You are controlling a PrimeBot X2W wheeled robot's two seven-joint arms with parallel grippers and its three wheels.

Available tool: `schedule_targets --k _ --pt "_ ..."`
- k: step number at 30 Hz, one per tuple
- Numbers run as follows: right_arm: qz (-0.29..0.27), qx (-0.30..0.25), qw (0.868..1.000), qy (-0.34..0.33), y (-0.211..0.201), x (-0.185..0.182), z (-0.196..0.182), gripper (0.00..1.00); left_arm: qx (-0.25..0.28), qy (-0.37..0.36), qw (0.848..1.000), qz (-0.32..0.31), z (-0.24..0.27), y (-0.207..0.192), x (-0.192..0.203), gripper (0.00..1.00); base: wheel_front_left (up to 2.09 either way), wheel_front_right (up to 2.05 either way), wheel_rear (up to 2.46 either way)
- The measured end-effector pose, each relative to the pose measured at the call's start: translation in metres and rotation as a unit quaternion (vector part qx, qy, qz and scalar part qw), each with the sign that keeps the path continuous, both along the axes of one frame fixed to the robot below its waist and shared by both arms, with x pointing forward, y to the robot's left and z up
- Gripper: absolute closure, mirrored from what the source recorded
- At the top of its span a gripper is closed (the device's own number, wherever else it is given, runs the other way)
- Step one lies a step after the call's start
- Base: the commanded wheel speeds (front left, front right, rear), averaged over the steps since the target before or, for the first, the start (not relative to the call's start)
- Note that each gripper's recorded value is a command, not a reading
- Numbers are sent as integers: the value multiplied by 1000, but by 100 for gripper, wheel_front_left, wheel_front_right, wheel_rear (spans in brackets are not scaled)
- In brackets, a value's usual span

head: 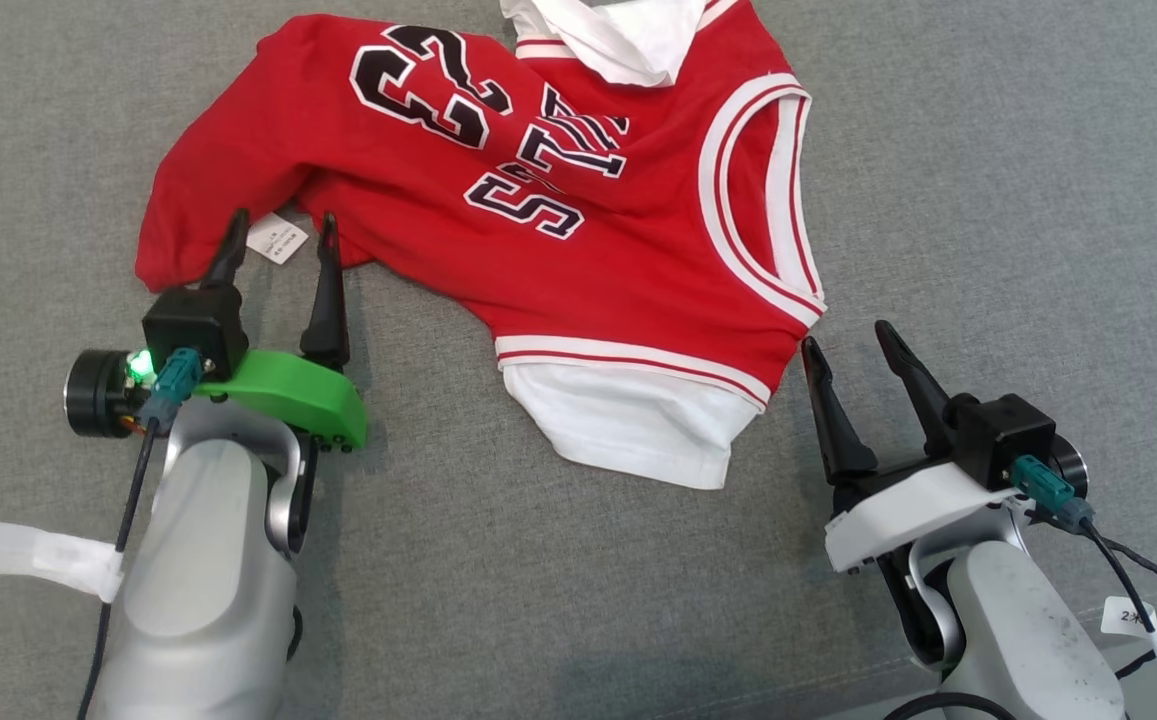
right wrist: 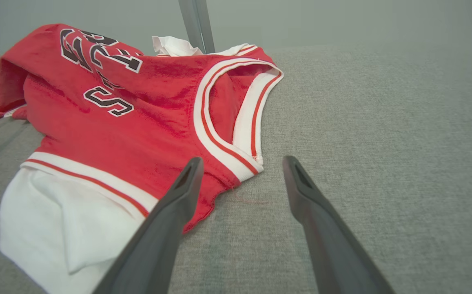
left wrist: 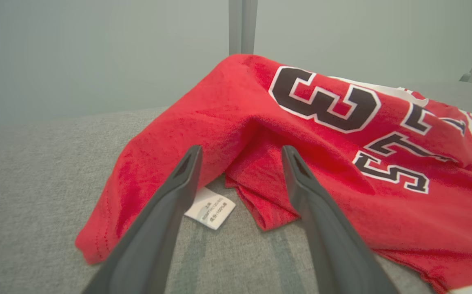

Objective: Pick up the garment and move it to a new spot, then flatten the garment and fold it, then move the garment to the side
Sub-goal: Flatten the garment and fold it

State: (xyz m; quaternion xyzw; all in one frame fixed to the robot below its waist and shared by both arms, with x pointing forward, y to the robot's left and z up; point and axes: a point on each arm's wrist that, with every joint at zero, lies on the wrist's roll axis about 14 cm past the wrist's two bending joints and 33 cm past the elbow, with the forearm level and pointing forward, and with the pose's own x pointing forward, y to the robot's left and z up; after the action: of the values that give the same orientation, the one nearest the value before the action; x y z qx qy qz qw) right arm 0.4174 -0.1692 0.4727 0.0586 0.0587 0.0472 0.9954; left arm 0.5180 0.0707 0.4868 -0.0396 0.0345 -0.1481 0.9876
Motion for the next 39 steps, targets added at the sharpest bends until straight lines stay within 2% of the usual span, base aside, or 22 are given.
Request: schedule_targets --k 5,14,15,18,20,21,22,29,39 --pt "3 -4 1000 1 -1 -1 0 0 -7 41 999 -1 -26 -2 -16 0 0 0 0" --pt "-20 -15 1000 15 -20 -6 -9 0 -16 79 997 -10 -54 -15 -12 0 0 0 0" --pt "-23 -16 1000 16 -21 -7 -10 0 -18 81 997 -9 -55 -16 -11 4 0 0 0" --pt "-29 -17 999 19 -26 -8 -12 0 -24 82 996 -10 -57 -18 -7 38 0 0 0" --pt "-32 -18 999 21 -28 -9 -13 0 -25 84 996 -12 -59 -20 -6 70 0 0 0" --pt "-33 -18 999 21 -28 -9 -13 0 -26 84 996 -13 -59 -20 -6 90 0 0 0" --pt "-34 -18 999 21 -29 -9 -13 0 -26 84 996 -13 -59 -20 -6 100 0 0 0" --pt "-26 -16 999 15 -23 -6 -10 0 -34 71 997 -15 -47 -18 -8 100 0 0 0" --pt "-13 -2 1000 10 -9 -22 -2 0 -59 -16 998 -2 21 3 -42 100 0 0 0"
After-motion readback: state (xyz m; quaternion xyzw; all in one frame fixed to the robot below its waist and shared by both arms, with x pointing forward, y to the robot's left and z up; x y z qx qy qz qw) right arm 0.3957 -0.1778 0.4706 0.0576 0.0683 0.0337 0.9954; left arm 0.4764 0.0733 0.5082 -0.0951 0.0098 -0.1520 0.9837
